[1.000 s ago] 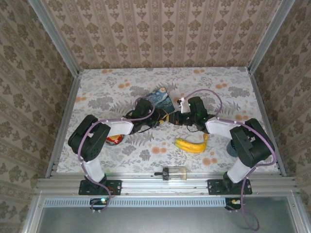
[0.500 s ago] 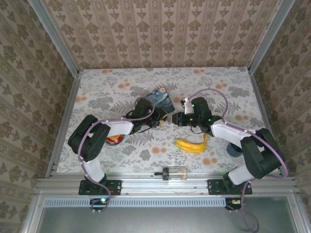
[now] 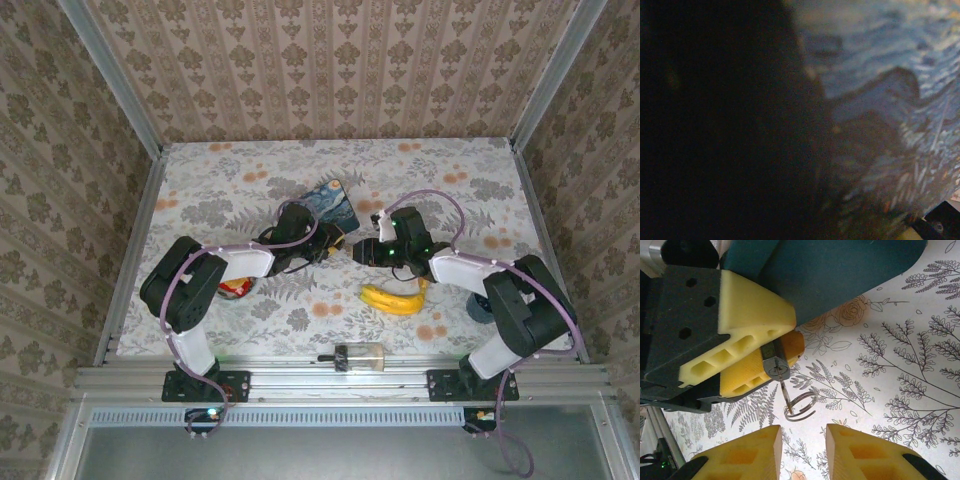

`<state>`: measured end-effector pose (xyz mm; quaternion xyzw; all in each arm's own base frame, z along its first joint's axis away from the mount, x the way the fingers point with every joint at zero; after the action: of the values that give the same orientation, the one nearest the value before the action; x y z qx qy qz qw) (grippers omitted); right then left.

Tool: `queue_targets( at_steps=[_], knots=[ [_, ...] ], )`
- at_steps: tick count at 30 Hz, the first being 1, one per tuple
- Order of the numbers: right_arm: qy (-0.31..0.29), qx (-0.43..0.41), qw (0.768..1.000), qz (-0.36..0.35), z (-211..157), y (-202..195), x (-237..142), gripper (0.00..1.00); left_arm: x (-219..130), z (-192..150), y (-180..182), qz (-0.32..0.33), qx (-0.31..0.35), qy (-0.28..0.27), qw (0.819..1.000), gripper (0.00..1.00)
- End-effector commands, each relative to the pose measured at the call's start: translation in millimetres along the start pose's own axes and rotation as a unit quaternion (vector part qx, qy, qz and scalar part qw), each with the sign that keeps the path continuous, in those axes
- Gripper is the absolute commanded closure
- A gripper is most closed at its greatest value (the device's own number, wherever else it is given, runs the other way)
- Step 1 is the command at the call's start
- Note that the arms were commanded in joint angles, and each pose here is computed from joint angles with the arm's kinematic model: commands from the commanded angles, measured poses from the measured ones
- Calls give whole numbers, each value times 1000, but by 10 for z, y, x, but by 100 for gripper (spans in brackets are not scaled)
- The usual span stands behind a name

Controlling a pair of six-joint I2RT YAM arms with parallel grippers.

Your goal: Unlock a padlock with a key

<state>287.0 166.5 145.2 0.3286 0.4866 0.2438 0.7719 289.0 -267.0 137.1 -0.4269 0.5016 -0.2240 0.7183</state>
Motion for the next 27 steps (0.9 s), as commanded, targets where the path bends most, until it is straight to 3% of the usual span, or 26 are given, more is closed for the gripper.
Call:
queue_targets(
  at_steps=[1, 27],
  knots=[
    [-5, -6, 1000, 19, 56, 62, 21, 72, 69, -165, 295, 52, -77, 66, 994, 100],
    [1, -10, 999, 36, 153, 109, 141, 82, 83, -179, 294, 49, -76, 70, 993, 100]
  ],
)
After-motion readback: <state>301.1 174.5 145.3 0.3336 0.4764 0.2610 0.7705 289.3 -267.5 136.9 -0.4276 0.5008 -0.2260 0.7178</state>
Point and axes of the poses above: each hand's point on the last joint's axis, 136 mm out from that joint toward the fingers, its own x axis out along the fingers, its own y axis along the line the jaws close on, z = x × y, the point moved 10 cm from there along -x, back along the fingers, and after that the axes turned 14 degrees about x, right-handed, at the moved point
